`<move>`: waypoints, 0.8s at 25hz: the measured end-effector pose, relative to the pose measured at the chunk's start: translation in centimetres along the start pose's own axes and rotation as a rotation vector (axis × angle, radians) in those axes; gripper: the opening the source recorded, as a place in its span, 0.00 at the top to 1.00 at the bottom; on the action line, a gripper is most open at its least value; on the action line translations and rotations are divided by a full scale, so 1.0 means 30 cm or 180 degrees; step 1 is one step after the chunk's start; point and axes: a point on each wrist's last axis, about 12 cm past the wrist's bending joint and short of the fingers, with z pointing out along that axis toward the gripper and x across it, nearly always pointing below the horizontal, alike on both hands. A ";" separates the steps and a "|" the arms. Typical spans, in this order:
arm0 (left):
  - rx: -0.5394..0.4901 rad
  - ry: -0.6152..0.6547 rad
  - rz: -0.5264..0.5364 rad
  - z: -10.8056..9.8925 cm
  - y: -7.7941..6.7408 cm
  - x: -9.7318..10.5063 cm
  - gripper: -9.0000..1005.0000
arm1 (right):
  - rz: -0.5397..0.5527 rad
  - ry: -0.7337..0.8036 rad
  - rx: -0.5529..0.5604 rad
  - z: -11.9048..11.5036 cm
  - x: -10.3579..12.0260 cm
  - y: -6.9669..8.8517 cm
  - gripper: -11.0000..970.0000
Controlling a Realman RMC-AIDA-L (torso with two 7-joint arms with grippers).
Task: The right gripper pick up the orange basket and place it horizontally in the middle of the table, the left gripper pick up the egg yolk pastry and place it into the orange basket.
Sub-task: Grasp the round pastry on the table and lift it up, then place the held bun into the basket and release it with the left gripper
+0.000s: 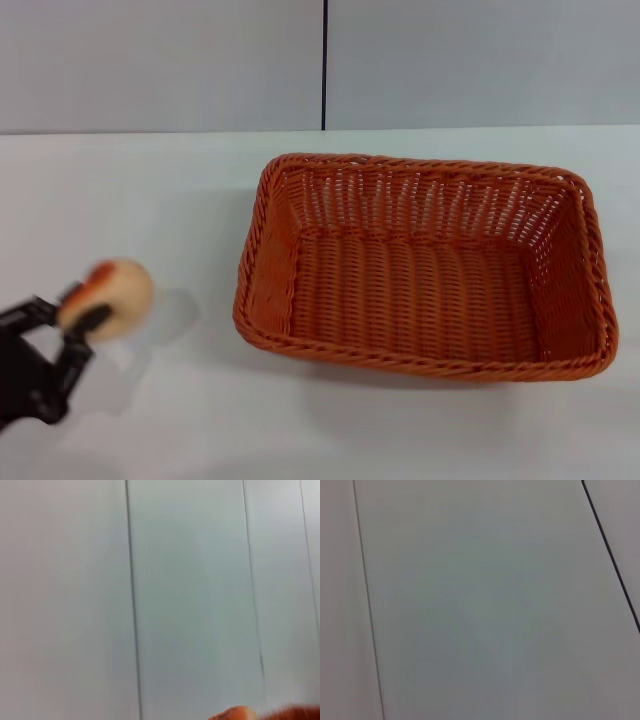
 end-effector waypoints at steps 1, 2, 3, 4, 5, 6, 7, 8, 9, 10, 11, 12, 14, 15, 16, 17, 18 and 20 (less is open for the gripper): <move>0.0000 0.0000 0.0000 0.000 0.000 0.000 0.78 | 0.0003 -0.0003 -0.0006 0.000 0.000 0.001 0.42; -0.0068 -0.0265 0.0067 -0.011 0.013 -0.037 0.79 | 0.0012 -0.0005 -0.0013 0.001 0.000 0.002 0.42; -0.0064 -0.0358 0.0076 -0.003 0.020 -0.049 0.79 | 0.0012 -0.0005 -0.0013 0.001 0.000 0.002 0.42; -0.0015 -0.0458 0.0073 0.020 0.025 -0.058 0.80 | 0.0014 -0.0006 -0.0016 0.002 0.000 0.002 0.42; -0.0015 -0.0458 0.0073 0.020 0.025 -0.058 0.81 | 0.0015 -0.0008 -0.0020 0.003 0.000 0.002 0.42; -0.0015 -0.0458 0.0073 0.020 0.025 -0.058 0.82 | 0.0020 -0.0009 -0.0024 0.005 0.001 0.003 0.42; 0.0192 -0.0604 0.0009 0.089 0.025 -0.065 0.83 | 0.0045 -0.0012 -0.0042 0.010 0.002 0.005 0.42; 0.0341 -0.0670 -0.0053 0.137 0.021 -0.066 0.84 | 0.0045 -0.0012 -0.0042 0.010 0.002 0.005 0.42; 0.0461 -0.0719 -0.0098 0.175 0.017 -0.068 0.85 | 0.0059 -0.0013 -0.0050 0.011 0.002 0.006 0.42; 0.0461 -0.0719 -0.0098 0.175 0.017 -0.068 0.85 | 0.0073 -0.0012 -0.0057 0.012 0.003 0.007 0.42; 0.0708 -0.0803 -0.0174 0.252 0.006 -0.074 0.86 | 0.0080 -0.0013 -0.0063 0.012 0.003 0.008 0.42; 0.0841 -0.0835 -0.0218 0.295 -0.003 -0.076 0.86 | 0.0087 -0.0017 -0.0076 0.012 0.003 0.010 0.42; 0.1019 -0.0835 -0.0290 0.357 -0.018 -0.077 0.87 | 0.0088 -0.0020 -0.0082 0.012 0.002 0.011 0.42; 0.1019 -0.0835 -0.0290 0.357 -0.018 -0.077 0.88 | 0.0088 -0.0022 -0.0086 0.011 0.002 0.011 0.42; 0.1152 -0.0792 -0.0340 0.408 -0.033 -0.074 0.88 | 0.0090 -0.0022 -0.0085 0.010 0.002 0.012 0.42; 0.1257 -0.0725 -0.0362 0.454 -0.048 -0.069 0.89 | 0.0100 -0.0020 -0.0077 0.007 0.004 0.013 0.42; 0.1257 -0.0725 -0.0362 0.454 -0.048 -0.069 0.89 | 0.0100 -0.0020 -0.0077 0.007 0.004 0.013 0.42; 0.1257 -0.0725 -0.0362 0.454 -0.048 -0.069 0.90 | 0.0127 -0.0022 -0.0066 0.002 0.009 0.015 0.42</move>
